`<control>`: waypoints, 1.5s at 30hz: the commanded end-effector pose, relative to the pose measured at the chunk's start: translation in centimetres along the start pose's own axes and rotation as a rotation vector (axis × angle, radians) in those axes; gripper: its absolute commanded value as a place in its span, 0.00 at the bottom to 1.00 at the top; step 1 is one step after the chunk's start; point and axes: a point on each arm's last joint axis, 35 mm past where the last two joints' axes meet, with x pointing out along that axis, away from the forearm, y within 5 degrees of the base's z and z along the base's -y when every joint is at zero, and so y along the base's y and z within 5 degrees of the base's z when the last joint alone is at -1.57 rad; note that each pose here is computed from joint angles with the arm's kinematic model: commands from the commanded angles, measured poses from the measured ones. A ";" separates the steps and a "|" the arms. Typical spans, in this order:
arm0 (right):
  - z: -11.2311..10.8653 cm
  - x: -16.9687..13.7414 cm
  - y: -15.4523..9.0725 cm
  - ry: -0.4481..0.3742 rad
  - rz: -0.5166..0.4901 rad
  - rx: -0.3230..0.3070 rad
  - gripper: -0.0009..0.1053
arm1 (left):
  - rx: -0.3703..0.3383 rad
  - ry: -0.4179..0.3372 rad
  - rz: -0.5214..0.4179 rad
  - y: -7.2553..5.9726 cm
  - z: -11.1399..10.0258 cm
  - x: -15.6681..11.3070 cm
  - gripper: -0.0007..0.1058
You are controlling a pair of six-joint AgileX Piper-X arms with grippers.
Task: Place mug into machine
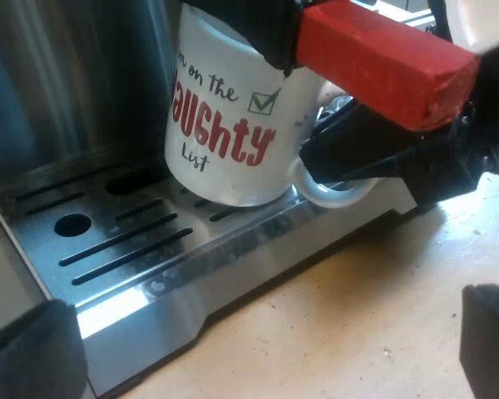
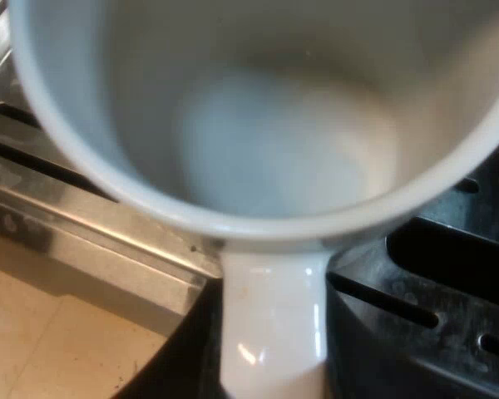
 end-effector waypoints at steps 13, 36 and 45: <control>1.1 -0.3 -0.1 -0.055 0.007 -0.001 0.38 | -0.006 -0.047 -0.025 -0.2 0.6 -0.1 0.88; -0.3 -3.3 1.0 -0.035 -0.041 -0.056 0.70 | -0.005 -0.053 -0.045 -0.4 0.9 -0.2 0.88; -1.6 -3.0 1.1 -0.298 -0.065 -0.013 0.60 | -0.005 -0.053 -0.045 -0.4 0.9 -0.2 0.88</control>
